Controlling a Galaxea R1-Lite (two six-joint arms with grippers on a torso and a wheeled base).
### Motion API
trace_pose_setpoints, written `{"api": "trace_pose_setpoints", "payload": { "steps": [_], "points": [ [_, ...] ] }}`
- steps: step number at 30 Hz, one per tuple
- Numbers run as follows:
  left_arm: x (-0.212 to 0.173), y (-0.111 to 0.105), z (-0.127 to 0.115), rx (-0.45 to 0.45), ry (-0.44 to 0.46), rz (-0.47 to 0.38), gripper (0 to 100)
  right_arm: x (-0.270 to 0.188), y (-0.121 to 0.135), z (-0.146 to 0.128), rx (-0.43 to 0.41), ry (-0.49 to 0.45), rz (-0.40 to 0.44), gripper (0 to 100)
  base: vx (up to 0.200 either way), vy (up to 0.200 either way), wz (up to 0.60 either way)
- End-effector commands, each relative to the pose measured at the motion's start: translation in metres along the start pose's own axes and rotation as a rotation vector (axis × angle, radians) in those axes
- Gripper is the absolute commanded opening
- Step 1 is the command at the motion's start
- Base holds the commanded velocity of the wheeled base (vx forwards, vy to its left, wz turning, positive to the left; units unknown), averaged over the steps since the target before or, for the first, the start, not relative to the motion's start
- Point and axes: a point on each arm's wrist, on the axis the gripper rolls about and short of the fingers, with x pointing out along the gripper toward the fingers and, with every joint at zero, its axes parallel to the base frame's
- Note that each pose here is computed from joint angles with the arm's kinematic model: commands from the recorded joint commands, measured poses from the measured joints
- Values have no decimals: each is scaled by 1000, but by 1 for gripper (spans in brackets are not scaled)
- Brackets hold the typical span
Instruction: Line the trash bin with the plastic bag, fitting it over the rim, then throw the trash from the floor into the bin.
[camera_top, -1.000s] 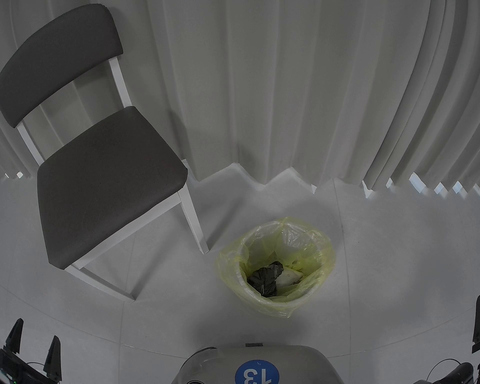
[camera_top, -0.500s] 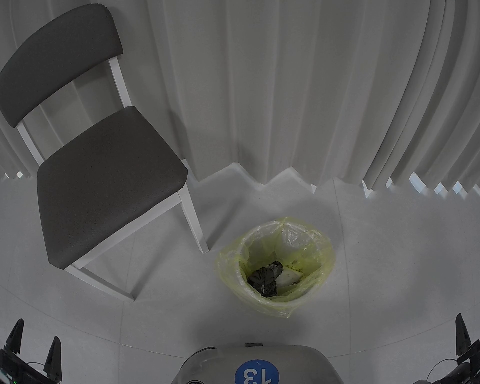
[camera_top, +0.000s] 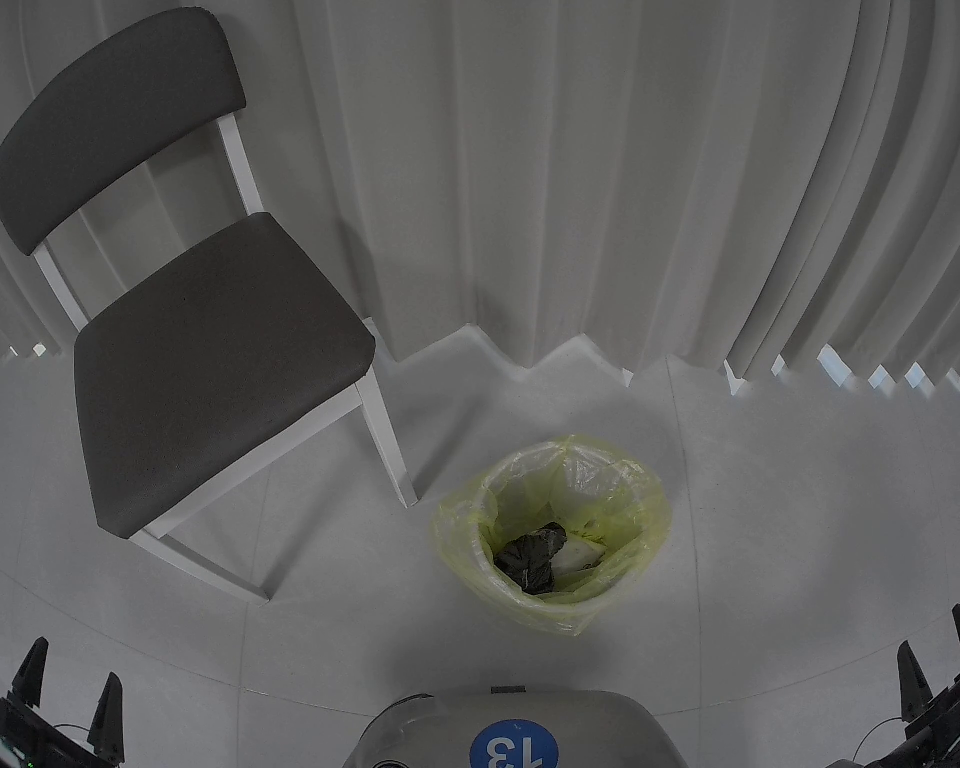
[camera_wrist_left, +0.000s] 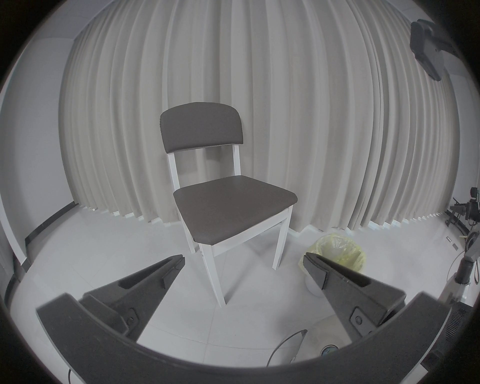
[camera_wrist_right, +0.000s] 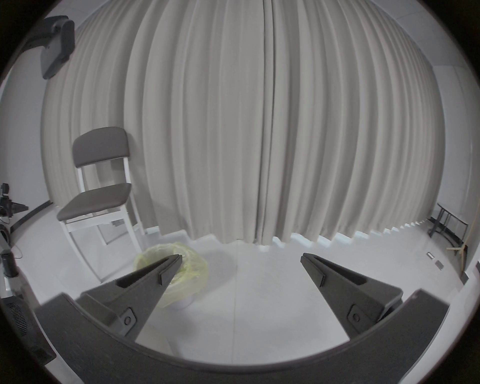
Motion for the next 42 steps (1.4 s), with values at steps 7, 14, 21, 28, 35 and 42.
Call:
{"api": "trace_pose_setpoints", "payload": {
  "steps": [7,14,21,28,35,42],
  "points": [
    [0,0,-5,0,3,0,100,0,0,-5,-20,6,-11,100,0,0,0],
    [0,0,-5,0,3,0,100,0,0,-6,-39,8,-11,100,0,0,0],
    [0,0,-5,0,3,0,100,0,1,-6,-47,8,35,100,0,0,0],
    [0,0,-5,0,3,0,100,0,1,-6,-44,8,40,100,0,0,0],
    [0,0,-5,0,3,0,100,0,1,-6,-39,8,40,100,0,0,0],
    [0,0,-5,0,3,0,100,0,1,-6,-39,10,39,100,0,0,0]
  ]
}}
